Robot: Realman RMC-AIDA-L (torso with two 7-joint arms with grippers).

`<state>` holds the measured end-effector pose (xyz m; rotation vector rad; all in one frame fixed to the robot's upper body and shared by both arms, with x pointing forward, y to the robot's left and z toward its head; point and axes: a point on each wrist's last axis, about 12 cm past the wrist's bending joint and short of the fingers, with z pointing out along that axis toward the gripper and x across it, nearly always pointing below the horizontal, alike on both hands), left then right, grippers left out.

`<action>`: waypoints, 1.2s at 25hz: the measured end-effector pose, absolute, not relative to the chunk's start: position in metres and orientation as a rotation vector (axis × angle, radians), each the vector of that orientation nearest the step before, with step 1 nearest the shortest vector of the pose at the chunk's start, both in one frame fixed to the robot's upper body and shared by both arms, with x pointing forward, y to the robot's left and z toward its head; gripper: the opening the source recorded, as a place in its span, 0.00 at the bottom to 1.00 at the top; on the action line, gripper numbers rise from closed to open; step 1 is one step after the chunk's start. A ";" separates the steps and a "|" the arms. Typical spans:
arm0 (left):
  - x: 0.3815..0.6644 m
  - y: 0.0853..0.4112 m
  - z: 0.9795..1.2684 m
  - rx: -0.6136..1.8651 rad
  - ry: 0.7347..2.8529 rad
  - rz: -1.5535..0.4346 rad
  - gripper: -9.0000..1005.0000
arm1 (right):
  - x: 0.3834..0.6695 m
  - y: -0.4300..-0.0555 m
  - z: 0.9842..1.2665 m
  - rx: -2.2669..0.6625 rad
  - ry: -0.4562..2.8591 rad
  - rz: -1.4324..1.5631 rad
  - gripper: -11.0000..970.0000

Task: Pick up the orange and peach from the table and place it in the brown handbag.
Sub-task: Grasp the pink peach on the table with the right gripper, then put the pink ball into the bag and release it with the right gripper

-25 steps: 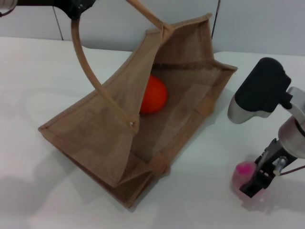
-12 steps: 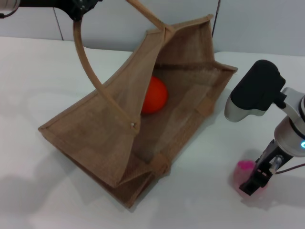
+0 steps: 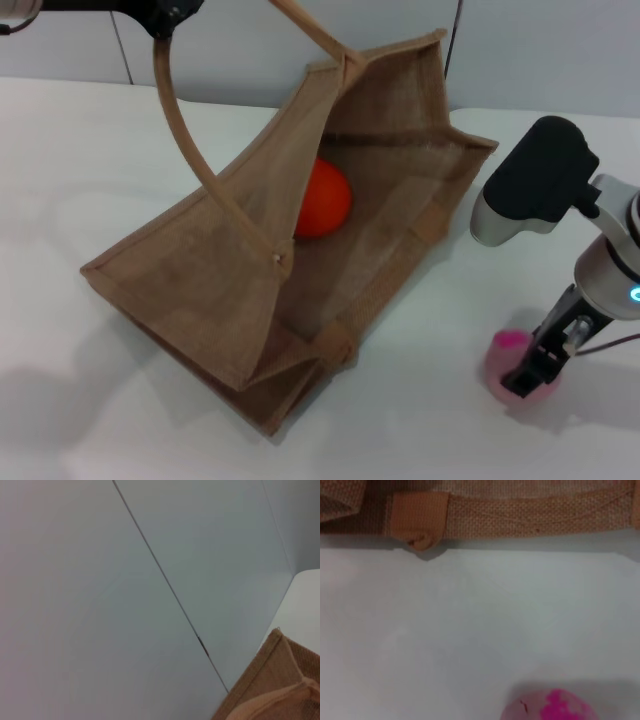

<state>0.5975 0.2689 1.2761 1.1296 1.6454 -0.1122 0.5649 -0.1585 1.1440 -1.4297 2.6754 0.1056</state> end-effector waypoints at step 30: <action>0.600 0.233 1.295 1.184 1.516 -0.216 0.20 | 0.599 -0.101 1.231 -1.354 2.166 0.196 0.50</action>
